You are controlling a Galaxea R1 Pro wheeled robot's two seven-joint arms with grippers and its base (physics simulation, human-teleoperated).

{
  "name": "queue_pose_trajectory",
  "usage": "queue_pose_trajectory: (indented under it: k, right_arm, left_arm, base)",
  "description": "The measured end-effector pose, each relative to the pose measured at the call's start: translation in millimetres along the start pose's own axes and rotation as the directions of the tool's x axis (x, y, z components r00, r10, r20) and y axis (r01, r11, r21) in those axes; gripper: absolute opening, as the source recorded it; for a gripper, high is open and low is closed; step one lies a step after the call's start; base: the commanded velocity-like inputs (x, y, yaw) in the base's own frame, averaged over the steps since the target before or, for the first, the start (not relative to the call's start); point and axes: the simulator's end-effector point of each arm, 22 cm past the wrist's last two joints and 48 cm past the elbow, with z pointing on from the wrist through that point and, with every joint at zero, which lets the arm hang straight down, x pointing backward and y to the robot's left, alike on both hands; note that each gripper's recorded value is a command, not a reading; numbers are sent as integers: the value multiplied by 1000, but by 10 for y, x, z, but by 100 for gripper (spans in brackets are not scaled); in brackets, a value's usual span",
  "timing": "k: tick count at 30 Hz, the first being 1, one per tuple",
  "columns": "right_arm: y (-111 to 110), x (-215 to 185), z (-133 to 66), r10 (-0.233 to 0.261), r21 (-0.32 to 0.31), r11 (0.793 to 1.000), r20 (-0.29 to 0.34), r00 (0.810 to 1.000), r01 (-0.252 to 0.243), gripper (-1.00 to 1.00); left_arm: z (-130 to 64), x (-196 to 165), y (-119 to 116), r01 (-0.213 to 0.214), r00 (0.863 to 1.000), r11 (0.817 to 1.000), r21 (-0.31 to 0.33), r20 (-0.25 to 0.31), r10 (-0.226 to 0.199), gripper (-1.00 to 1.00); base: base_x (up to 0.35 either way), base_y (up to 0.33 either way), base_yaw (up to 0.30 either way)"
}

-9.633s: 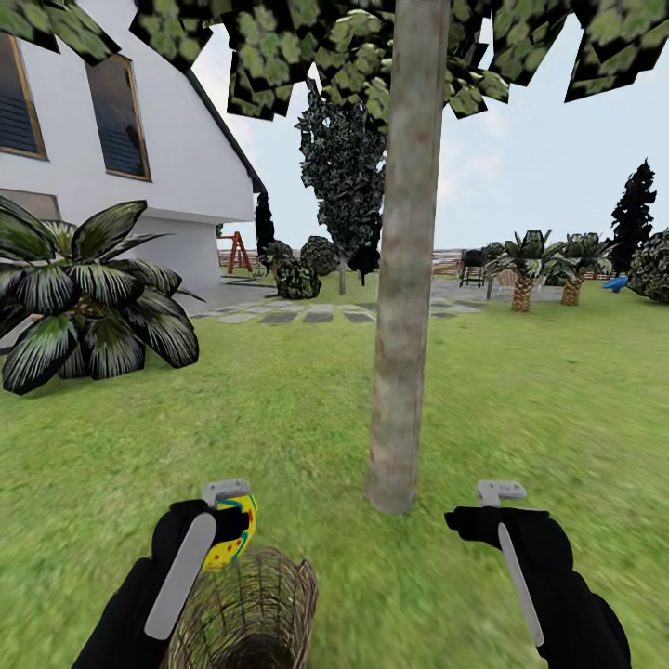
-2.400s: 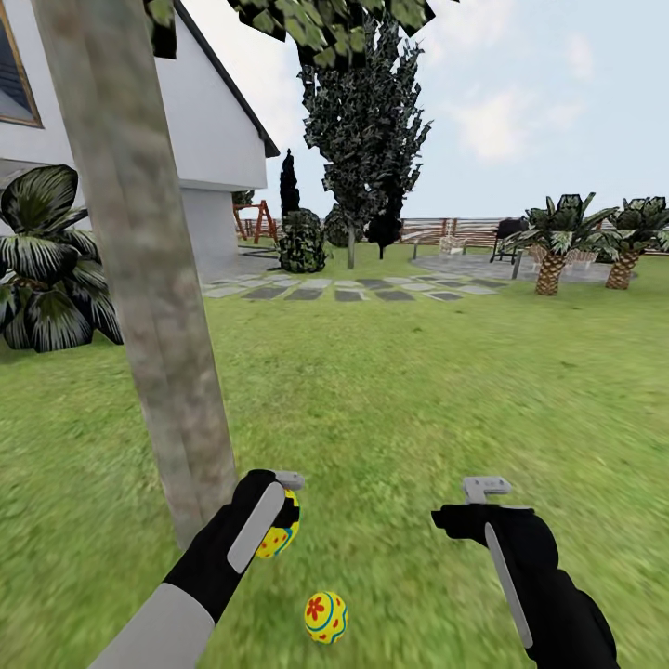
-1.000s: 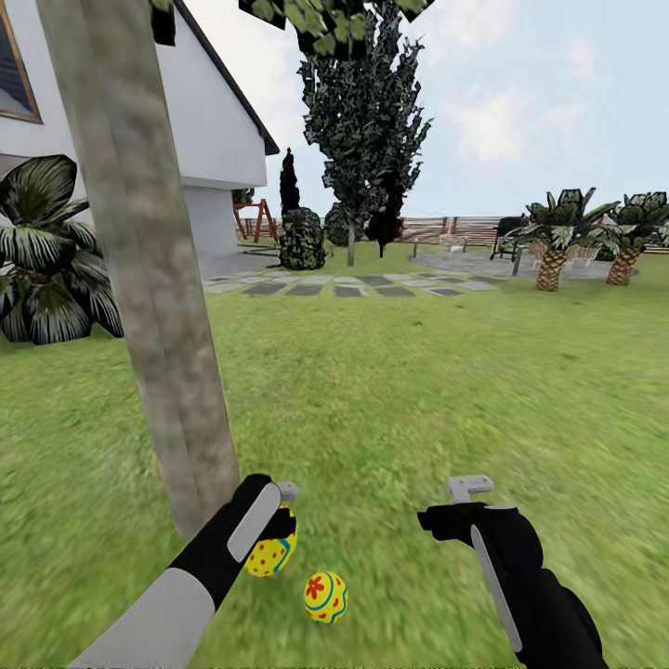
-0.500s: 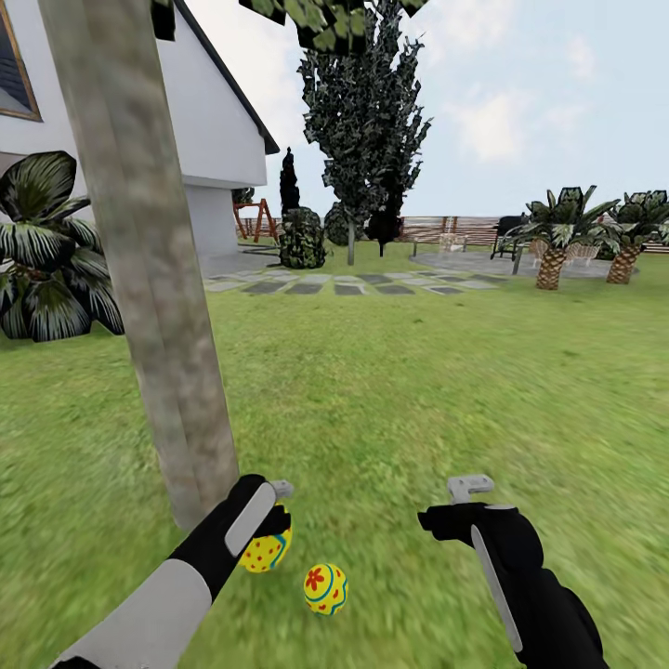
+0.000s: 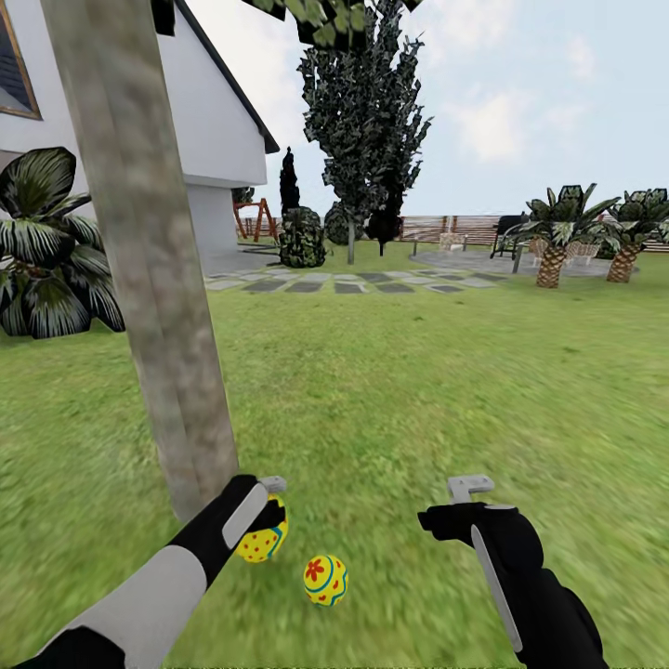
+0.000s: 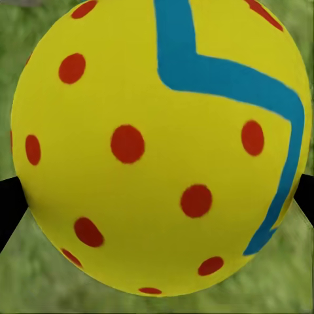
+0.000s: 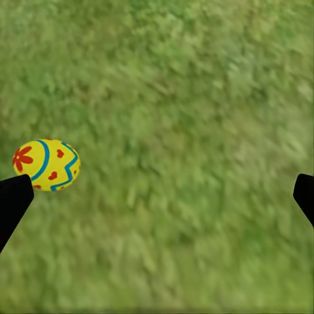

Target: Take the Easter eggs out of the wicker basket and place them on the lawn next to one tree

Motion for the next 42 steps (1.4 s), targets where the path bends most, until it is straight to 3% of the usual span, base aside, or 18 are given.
queue_pose_trajectory:
  k: [14, 27, 42]
  right_arm:
    - [19, 274, 169, 0, -1, 1000, 0, 1000, 0, 100]
    - [38, 533, 324, 0, -1, 1000, 1, 1000, 0, 100]
    - [53, 760, 559, 0, -6, 1000, -60, 998, -1, 100]
  left_arm:
    - [250, 175, -40, -13, 1000, 999, 32, 18, 13, -100]
    - [467, 276, -94, 7, 998, 998, 65, 64, -11, -100]
    - [775, 448, -12, 13, 1000, 999, 50, 15, -14, -100]
  base:
    - [0, 0, 0]
    - [0, 0, 0]
    - [0, 0, 0]
